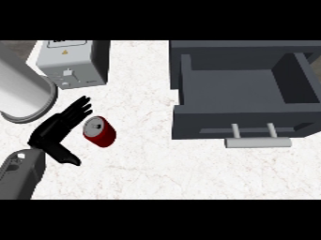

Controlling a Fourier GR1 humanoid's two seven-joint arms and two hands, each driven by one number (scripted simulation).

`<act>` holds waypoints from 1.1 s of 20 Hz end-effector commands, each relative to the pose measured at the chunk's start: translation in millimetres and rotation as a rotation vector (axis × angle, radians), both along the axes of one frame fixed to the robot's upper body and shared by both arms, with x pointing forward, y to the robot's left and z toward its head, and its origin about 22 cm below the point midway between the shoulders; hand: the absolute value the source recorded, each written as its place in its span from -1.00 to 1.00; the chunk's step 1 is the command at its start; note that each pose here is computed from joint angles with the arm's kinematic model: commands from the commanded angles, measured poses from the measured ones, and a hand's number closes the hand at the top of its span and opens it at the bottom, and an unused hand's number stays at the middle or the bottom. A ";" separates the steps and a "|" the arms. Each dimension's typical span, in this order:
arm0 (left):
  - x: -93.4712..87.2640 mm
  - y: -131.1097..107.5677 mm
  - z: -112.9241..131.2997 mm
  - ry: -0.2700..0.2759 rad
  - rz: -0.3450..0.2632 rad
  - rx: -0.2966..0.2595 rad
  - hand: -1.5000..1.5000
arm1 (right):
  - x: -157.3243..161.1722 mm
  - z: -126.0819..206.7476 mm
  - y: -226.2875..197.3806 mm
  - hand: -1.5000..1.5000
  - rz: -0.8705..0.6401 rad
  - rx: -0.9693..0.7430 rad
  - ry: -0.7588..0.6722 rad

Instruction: Pick up the can, place it into the drawer and close the drawer

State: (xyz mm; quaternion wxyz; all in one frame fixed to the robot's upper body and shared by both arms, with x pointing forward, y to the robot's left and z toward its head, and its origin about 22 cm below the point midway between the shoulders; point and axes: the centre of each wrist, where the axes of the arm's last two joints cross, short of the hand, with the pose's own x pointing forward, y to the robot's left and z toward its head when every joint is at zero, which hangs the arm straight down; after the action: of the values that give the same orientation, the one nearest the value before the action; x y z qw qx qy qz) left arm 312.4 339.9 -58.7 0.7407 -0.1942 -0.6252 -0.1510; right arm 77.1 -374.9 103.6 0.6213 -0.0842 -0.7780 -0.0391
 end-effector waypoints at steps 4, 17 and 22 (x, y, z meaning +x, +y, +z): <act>6.3 -3.1 -22.2 0.047 0.012 -0.012 -1.00 | -6.1 -9.1 -3.6 -1.00 0.016 -0.007 -0.008; -16.6 -21.0 -58.9 0.090 -0.012 -0.076 -1.00 | -10.6 10.9 -9.8 -1.00 0.014 0.014 0.007; -1.8 -27.2 -50.5 0.116 -0.007 -0.114 1.00 | -14.0 11.2 -7.6 -1.00 0.027 0.013 0.008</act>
State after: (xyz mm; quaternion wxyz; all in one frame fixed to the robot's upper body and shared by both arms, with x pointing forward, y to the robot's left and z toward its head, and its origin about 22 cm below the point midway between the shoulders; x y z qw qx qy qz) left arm 310.7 311.1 -108.2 0.7761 -0.2095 -0.5832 -0.1165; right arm 69.3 -378.1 115.1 0.6225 -0.0738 -0.7781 -0.0395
